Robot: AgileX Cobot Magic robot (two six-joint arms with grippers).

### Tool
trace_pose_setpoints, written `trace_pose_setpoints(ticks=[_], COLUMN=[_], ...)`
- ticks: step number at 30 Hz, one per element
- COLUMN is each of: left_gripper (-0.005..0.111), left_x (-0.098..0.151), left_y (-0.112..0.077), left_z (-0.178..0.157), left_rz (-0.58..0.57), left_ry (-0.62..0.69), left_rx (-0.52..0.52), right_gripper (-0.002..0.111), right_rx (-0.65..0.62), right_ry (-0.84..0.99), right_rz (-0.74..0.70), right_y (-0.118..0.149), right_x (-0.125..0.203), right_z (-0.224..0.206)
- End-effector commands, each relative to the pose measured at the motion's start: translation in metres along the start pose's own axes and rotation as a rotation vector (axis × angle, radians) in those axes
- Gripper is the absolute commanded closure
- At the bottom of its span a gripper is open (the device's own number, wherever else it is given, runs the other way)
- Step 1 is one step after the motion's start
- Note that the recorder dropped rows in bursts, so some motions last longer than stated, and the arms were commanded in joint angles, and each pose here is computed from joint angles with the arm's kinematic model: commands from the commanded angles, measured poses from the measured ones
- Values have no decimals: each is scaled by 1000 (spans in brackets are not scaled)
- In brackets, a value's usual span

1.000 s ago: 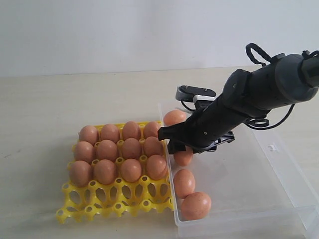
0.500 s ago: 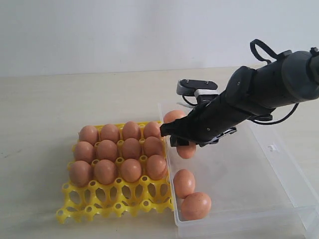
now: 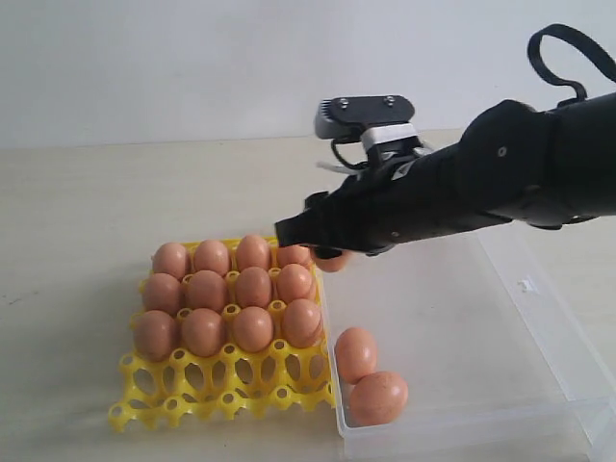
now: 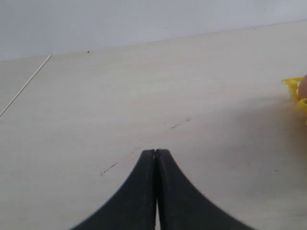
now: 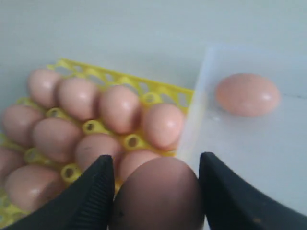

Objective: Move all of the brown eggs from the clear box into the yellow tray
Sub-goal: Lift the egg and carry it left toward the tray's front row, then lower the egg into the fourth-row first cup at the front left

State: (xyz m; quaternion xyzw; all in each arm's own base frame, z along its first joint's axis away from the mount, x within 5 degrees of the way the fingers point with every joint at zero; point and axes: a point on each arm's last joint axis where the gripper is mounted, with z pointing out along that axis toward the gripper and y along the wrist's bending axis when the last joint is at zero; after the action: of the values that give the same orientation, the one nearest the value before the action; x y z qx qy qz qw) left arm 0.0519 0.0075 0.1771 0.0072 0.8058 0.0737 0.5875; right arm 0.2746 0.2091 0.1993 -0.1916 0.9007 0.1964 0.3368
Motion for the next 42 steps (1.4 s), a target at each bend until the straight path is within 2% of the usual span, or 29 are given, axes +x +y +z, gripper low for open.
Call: trace_pose_setpoints(ticks=[1, 7, 13, 18, 28, 42], left_gripper=[107, 107, 107, 107, 107, 107], left_x=[-2, -2, -2, -2, -2, -2], left_y=[0, 0, 0, 0, 0, 0], left_z=[0, 0, 0, 0, 0, 0], left_rz=[-3, -3, -3, -3, -3, -3], left_ry=[-13, -13, -13, -13, -13, -13], left_rx=[4, 4, 4, 4, 4, 4], right_gripper=[108, 108, 108, 108, 108, 108], right_rx=[-62, -107, -134, -133, -183, -196], right_ry=[-118, -275, -279, -259, -235, -159], right_rz=[-152, -264, -321, -304, -265, -209], right_y=[46, 95, 119, 125, 141, 145], right_x=[0, 10, 33, 49, 44, 51], right_z=[-8, -3, 17, 35, 53, 73])
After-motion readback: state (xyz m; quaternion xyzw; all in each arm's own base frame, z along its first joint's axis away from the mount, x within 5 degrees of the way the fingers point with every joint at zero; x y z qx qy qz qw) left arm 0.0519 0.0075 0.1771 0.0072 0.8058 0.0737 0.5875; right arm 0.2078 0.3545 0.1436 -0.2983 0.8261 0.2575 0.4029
